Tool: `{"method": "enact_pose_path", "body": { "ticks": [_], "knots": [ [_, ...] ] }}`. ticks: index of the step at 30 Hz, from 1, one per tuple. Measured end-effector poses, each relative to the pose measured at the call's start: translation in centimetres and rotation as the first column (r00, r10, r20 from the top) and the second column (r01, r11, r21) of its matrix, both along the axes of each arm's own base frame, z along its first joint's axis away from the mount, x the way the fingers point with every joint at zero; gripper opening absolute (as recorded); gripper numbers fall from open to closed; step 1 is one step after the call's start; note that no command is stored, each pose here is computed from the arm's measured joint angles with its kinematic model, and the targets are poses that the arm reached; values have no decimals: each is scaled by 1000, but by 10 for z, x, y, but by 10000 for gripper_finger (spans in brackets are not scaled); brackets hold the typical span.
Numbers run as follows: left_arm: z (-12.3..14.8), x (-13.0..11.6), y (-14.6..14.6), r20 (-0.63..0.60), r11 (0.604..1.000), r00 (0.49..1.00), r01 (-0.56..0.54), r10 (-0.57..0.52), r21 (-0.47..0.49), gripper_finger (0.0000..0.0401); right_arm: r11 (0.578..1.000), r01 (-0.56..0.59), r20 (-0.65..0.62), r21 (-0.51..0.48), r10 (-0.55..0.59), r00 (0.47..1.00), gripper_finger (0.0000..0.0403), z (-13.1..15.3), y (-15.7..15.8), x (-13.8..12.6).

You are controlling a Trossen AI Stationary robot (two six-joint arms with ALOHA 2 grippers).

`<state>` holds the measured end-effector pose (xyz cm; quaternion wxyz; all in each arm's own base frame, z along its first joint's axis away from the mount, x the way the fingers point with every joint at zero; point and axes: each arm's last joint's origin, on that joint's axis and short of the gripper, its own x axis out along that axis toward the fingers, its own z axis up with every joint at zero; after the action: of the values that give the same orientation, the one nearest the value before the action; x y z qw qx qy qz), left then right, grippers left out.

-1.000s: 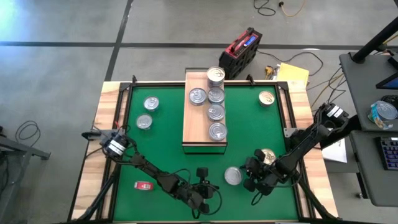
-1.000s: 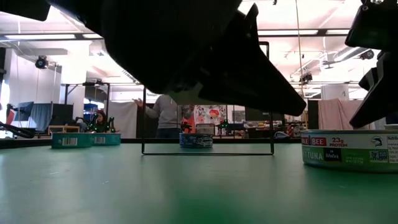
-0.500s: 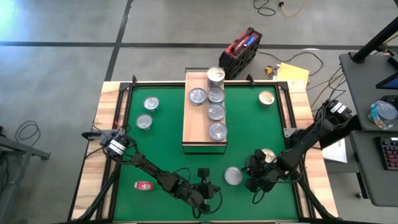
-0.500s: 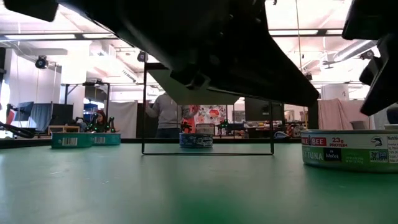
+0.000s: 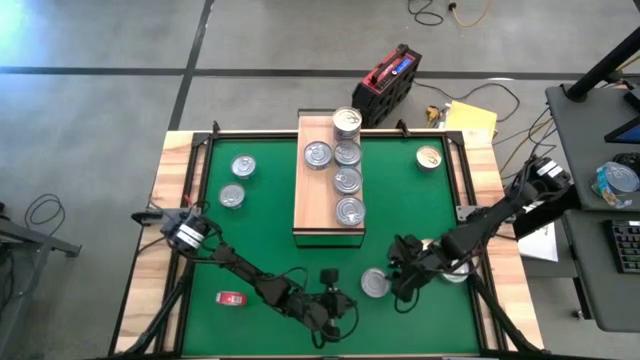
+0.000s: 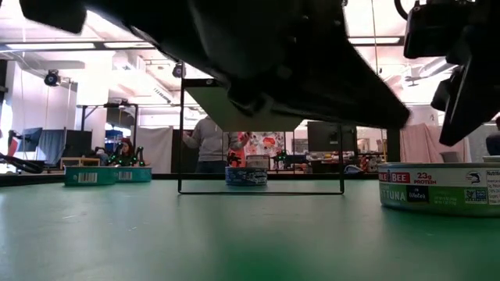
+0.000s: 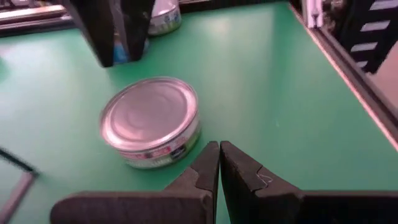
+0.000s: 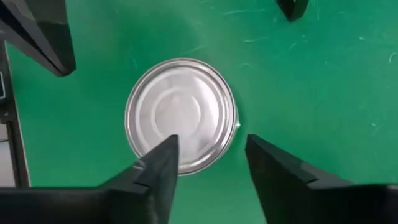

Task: Stack canned seafood by type on shelf
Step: Stack the top green tuna can on top of the green tuna can on the shelf

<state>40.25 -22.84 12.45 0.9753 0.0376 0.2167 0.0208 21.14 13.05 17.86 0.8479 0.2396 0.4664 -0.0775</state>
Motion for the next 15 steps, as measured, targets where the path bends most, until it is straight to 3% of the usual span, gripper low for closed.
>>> {"method": "enact_pose_path", "body": {
  "ticks": [4,7,10,15],
  "knots": [
    [-15,3,-1,-4,1000,1000,6,-6,-4,0,1000,2,-8,-7,-2,1000,224,-3,0,2],
    [-11,7,-3,14,1000,1000,9,-9,10,0,1000,15,-10,0,-15,1000,247,-4,0,2],
    [-6,15,-3,41,1000,999,12,-13,17,0,1000,20,-11,-7,-20,1000,262,-5,0,2],
    [-22,24,2,0,999,1000,31,-31,19,0,1000,21,-3,-1,-21,1000,269,-9,1,3]
  ]
}}
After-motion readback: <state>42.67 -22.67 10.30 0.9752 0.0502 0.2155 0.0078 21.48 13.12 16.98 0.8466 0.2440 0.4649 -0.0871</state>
